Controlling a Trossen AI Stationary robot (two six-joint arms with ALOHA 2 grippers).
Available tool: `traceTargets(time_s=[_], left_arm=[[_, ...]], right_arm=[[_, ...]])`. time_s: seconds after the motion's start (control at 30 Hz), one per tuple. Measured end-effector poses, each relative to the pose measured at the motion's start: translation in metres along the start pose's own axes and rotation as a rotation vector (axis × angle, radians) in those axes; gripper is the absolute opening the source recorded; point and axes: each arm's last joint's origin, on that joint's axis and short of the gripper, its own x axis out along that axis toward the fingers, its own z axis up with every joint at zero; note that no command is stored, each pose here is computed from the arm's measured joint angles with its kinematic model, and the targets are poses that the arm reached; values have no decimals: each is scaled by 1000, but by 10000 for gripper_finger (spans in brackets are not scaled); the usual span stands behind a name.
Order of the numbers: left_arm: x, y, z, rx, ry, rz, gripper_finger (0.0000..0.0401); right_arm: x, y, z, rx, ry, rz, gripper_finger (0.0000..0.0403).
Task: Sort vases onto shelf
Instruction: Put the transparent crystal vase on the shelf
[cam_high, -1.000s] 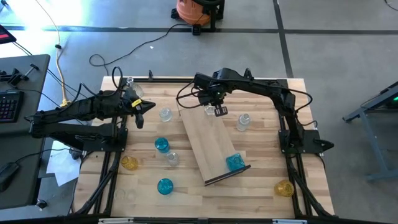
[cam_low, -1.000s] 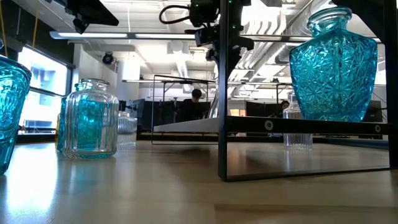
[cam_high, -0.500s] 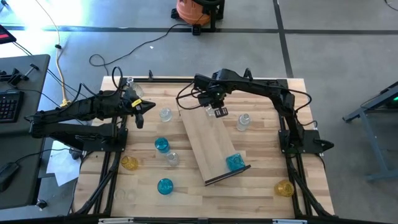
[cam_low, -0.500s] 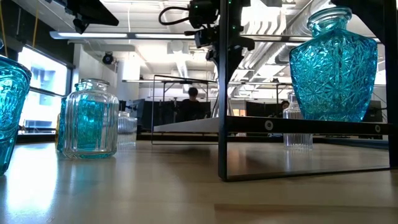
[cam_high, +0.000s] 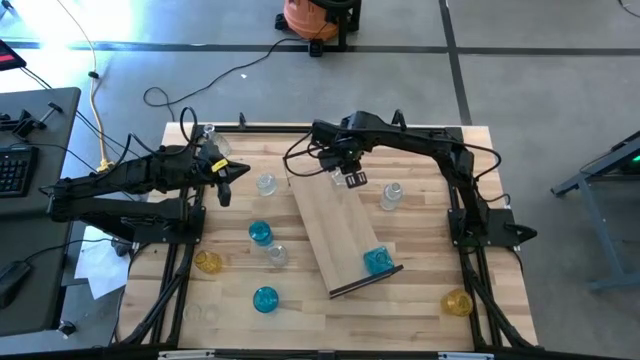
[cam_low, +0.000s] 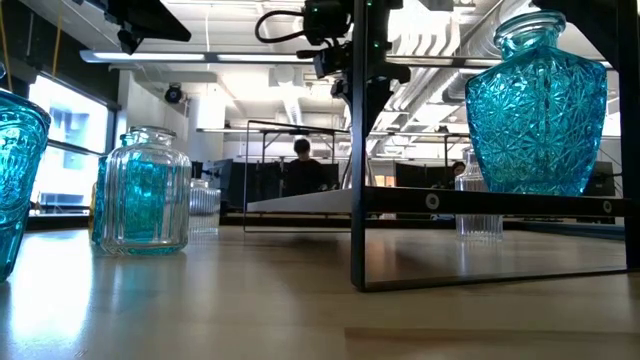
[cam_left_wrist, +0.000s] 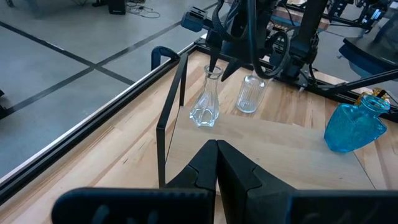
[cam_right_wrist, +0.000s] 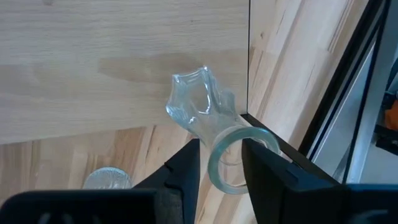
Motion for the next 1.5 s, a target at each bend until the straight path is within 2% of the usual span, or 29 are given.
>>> traceTargets(time_s=[0.6, 0.97, 1.13, 1.3, 1.5], left_arm=[[0, 0, 0, -3, -1, 0, 3], [0, 0, 0, -8, -1, 0, 3], [0, 0, 0, -7, 1, 0, 3], [1, 0, -2, -1, 25, 6, 3], [7, -1, -3, 14, 52, 12, 3]], right_arm=[[-6, 9, 5, -35, 29, -48, 103], [-62, 8, 8, -17, -91, -137, 103], [-84, 12, -1, 65, -122, -166, 102], [-87, 18, -9, 195, -137, -28, 72], [-90, 31, 4, 200, -199, -16, 6]])
